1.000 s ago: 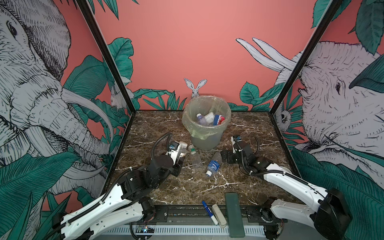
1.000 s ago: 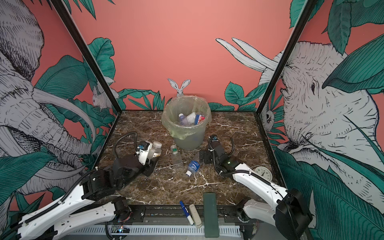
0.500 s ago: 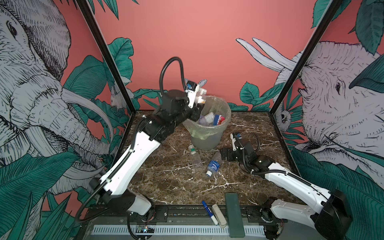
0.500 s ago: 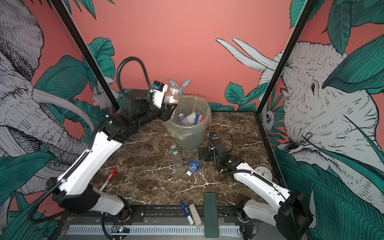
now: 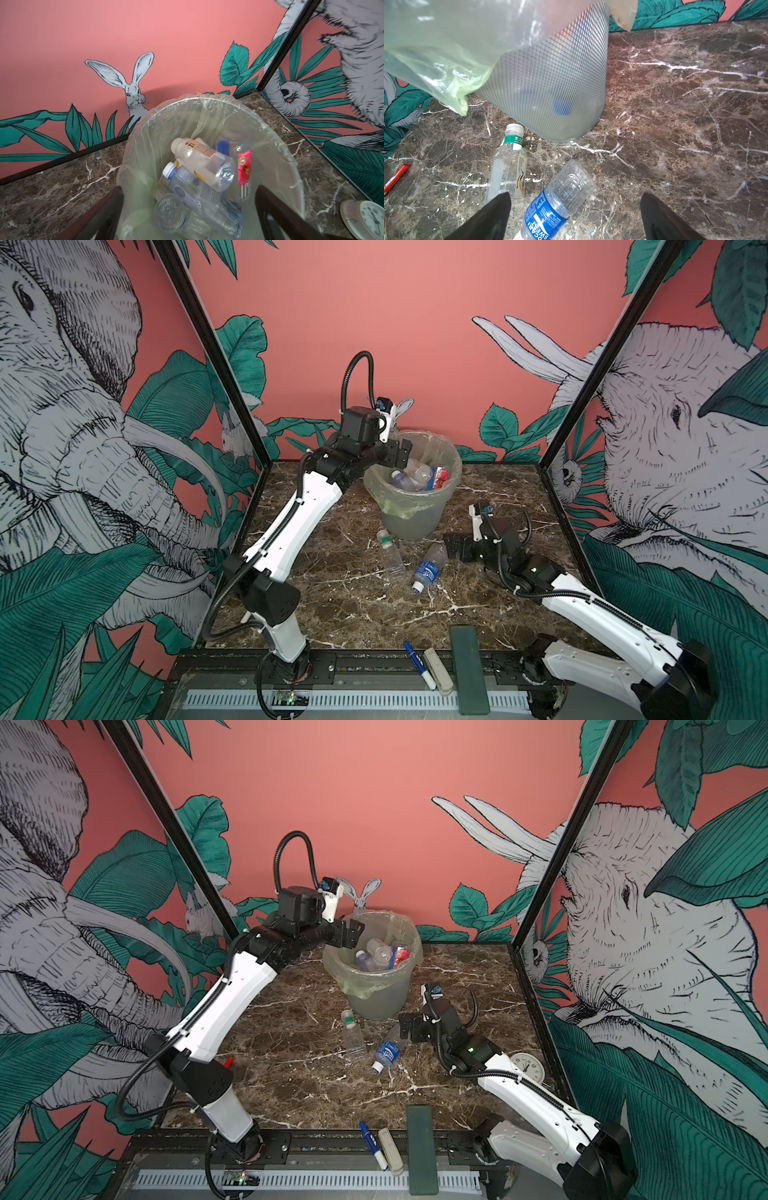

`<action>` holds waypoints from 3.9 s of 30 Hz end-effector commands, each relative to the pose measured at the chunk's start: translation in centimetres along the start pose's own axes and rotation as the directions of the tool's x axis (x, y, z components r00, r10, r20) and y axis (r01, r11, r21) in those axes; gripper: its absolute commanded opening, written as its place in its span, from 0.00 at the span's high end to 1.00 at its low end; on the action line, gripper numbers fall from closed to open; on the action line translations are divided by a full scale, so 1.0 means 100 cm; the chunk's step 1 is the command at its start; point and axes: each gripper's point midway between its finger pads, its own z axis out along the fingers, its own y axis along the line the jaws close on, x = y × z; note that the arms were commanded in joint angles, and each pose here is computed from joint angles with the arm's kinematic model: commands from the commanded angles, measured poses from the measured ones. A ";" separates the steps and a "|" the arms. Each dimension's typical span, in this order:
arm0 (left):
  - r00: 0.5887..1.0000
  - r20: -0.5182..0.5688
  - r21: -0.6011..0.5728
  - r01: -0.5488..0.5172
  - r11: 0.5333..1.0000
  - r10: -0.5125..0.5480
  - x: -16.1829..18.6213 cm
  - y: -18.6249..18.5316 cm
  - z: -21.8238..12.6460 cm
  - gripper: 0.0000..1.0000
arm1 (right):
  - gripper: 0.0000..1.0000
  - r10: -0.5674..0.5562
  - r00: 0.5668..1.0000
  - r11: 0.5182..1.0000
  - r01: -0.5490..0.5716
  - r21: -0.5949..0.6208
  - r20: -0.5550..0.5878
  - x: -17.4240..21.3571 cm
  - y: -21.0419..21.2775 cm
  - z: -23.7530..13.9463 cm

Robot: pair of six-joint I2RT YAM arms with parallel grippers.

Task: Throw the plastic bottles in the bin
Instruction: 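Lift the tea bottle with the left gripper up over the bin, then open the left gripper to drop the tea bottle into the bin, withdraw, then lower the right gripper onto the blue-label water bottle and close it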

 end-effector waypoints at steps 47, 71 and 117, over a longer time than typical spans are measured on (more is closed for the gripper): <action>0.966 -0.212 0.012 0.154 0.988 -0.148 0.237 0.026 -0.059 0.00 | 0.01 0.111 0.966 0.990 -0.086 0.114 -0.234 0.073 0.026 0.060; 0.920 -0.364 0.006 0.157 0.988 -0.144 0.303 0.021 -0.060 0.00 | 0.01 0.114 0.922 0.988 -0.068 0.136 -0.370 0.111 0.035 0.095; 0.895 -0.424 0.001 0.155 0.988 -0.140 0.330 0.005 -0.062 0.00 | 0.53 0.035 0.916 0.990 0.022 0.137 -0.400 0.123 0.016 0.087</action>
